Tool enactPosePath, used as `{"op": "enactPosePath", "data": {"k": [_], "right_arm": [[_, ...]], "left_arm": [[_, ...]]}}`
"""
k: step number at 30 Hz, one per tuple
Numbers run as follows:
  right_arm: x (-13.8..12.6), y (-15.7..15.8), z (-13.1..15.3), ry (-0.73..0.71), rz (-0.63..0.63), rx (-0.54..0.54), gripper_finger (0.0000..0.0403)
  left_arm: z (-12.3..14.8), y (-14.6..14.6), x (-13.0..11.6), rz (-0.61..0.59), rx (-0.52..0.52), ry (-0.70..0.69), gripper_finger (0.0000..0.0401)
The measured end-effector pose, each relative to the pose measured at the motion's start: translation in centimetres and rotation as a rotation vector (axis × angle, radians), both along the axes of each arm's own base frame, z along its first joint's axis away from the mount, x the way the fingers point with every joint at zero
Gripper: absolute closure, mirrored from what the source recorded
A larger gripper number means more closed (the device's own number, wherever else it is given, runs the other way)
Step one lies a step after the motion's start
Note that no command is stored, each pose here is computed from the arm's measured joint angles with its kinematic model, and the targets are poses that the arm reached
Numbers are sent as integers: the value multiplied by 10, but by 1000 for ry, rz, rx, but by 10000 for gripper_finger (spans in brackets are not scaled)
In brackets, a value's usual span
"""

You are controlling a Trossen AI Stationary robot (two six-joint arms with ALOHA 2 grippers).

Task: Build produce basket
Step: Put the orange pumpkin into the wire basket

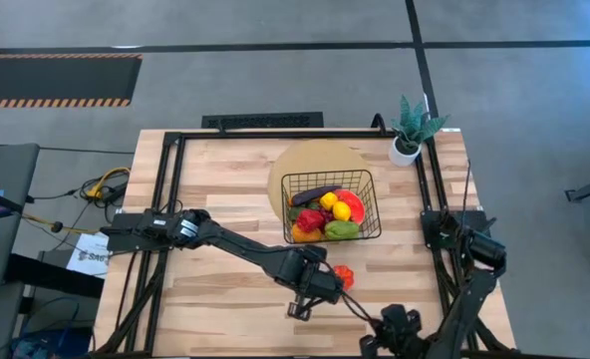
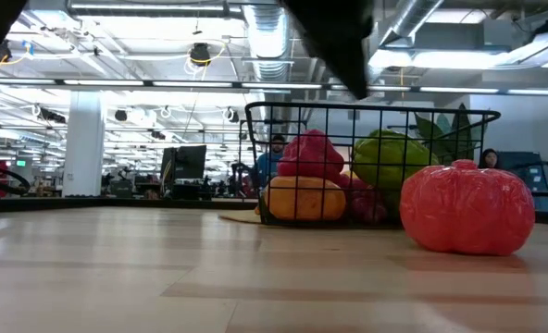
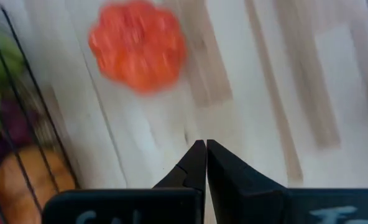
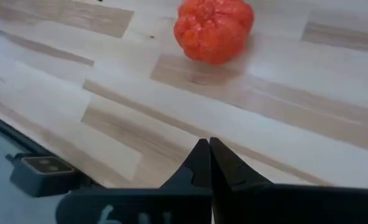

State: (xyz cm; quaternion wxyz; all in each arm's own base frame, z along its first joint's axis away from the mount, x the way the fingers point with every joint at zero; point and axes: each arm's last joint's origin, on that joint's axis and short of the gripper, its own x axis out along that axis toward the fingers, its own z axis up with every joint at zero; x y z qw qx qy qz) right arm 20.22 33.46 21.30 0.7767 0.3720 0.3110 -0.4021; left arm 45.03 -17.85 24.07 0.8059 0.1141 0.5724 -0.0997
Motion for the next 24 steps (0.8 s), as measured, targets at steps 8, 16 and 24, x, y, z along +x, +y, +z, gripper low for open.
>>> {"op": "enactPosePath", "data": {"k": [8,16,24], "right_arm": [[7,-13,-3,66,-26,-102,396],[22,-37,7,140,-49,-189,383],[42,-64,34,231,104,-210,387]], "left_arm": [[-8,-20,-39,-25,173,240,401],[7,-44,-70,47,248,264,401],[129,-15,-125,328,114,-104,401]]}}
